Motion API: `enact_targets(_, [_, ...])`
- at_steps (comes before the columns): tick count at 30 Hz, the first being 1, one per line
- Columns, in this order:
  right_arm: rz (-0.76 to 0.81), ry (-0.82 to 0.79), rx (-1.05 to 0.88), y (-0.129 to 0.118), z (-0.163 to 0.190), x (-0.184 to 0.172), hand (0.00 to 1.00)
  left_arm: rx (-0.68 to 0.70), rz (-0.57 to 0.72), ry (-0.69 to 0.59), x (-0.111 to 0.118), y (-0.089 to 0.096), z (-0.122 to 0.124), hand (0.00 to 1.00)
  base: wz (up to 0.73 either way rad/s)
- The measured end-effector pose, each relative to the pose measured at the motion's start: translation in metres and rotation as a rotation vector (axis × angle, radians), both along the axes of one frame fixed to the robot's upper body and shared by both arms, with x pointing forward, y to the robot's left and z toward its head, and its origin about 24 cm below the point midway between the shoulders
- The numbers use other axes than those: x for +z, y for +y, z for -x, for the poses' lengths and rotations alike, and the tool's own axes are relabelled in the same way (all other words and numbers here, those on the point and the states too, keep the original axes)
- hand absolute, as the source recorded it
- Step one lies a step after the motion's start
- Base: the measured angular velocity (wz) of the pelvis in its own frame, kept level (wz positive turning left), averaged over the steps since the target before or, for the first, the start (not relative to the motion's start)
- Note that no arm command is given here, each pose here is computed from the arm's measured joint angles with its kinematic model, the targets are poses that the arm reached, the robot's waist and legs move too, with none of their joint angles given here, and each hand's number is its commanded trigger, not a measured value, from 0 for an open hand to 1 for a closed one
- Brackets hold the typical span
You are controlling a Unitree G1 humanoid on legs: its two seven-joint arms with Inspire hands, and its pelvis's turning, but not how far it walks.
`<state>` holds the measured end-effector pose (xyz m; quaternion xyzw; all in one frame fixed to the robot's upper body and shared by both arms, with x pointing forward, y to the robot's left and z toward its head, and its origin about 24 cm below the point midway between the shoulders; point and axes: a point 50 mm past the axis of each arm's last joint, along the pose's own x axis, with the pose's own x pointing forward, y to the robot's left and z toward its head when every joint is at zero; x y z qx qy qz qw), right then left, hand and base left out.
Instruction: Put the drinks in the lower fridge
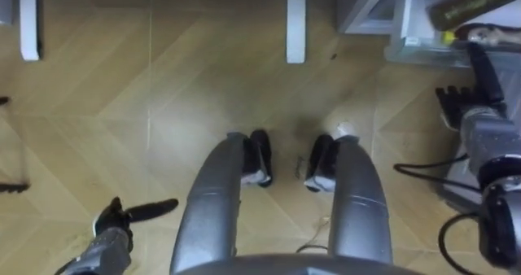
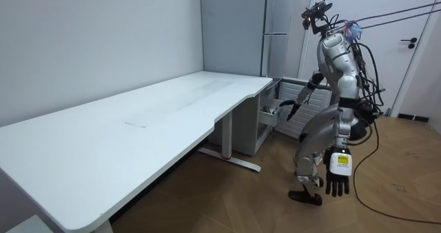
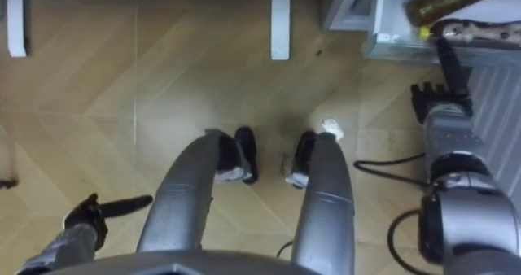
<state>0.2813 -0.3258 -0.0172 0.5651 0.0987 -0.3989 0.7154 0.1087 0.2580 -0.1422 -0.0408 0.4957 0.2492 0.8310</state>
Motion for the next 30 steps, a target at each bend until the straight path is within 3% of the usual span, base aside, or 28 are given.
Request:
enact_targets(7, [0.049,-0.076,-0.022,-0.016,-0.018,0.034,0.00,-0.037,-0.024,-0.023,0.003,0.001,-0.006,0.00,0.08])
enact_targets(19, [0.062,-0.082,-0.011,-0.016,-0.022,0.040,0.00,-0.045,-0.027,-0.088,0.008,-0.003,-0.012,0.00,0.02])
enact_targets(30, [0.081,-0.039,0.004,-0.014,-0.026,0.047,0.00,-0.064,-0.036,-0.097,0.011,0.007,-0.004,0.00,-0.02])
